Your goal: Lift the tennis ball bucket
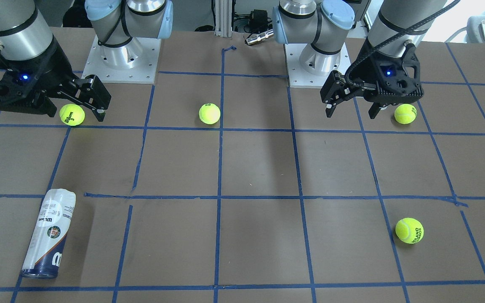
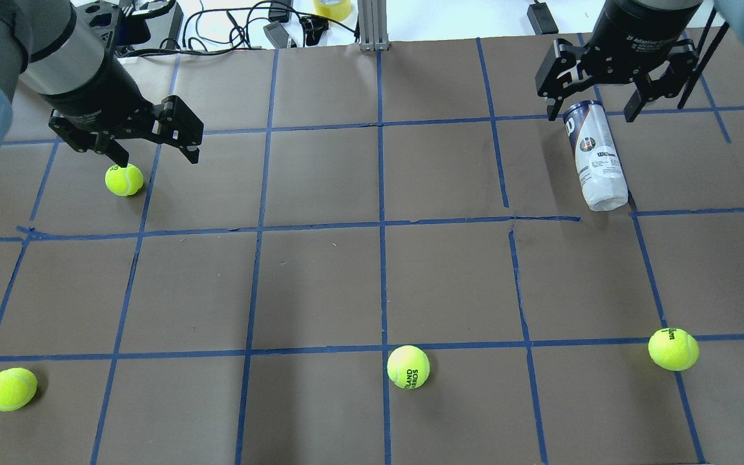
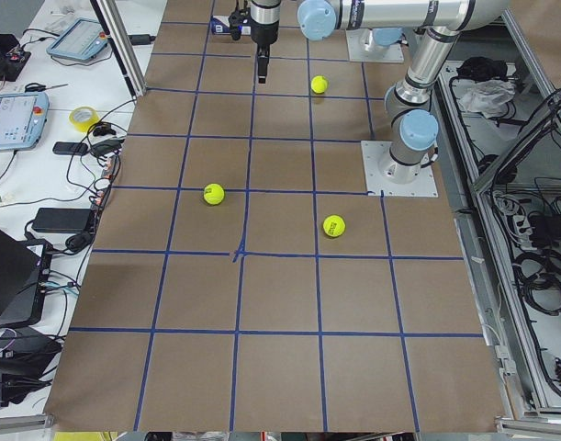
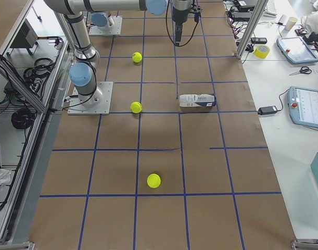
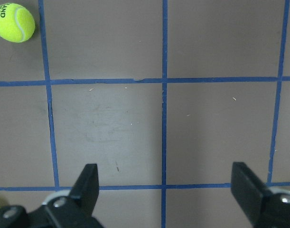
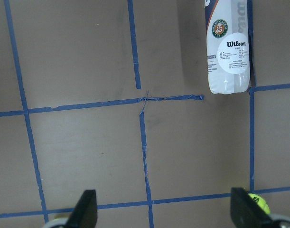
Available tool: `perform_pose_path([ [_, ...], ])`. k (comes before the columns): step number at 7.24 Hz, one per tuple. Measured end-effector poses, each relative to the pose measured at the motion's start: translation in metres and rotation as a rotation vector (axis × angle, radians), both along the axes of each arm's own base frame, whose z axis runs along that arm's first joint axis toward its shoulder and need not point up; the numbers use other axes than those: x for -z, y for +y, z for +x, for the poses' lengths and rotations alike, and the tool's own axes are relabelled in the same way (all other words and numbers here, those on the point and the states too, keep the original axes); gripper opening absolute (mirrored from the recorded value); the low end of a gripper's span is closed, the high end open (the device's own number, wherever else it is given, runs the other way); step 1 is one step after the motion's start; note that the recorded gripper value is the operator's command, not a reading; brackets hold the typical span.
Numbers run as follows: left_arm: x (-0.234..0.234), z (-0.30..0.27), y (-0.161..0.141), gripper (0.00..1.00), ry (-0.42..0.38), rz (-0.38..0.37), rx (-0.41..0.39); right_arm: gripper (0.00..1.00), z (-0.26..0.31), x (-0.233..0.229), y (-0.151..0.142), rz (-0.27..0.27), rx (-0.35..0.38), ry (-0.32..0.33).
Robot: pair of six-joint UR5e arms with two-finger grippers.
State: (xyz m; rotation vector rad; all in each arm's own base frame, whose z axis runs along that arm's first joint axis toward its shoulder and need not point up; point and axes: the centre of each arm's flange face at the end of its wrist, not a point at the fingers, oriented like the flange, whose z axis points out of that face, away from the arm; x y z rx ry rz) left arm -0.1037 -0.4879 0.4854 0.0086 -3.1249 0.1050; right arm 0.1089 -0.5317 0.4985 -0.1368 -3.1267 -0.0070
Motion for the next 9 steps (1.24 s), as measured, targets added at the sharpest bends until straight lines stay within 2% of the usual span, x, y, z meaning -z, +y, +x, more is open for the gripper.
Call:
perform_pose_path([
  [1,0.001,0.000,0.000,1.00,0.000,0.001,0.000,1.00,-0.006,0.015,-0.020,-0.028,0.012,0.001],
  [4,0.002,0.000,0.000,1.00,0.000,0.002,0.000,1.00,-0.054,0.098,-0.102,-0.055,0.056,0.016],
  [7,0.002,0.000,0.000,1.00,0.001,0.003,0.000,1.00,-0.094,0.167,-0.145,-0.068,0.045,0.025],
  [9,0.002,-0.001,0.000,1.00,0.001,0.005,0.001,1.00,-0.120,0.219,-0.166,-0.044,0.032,0.024],
])
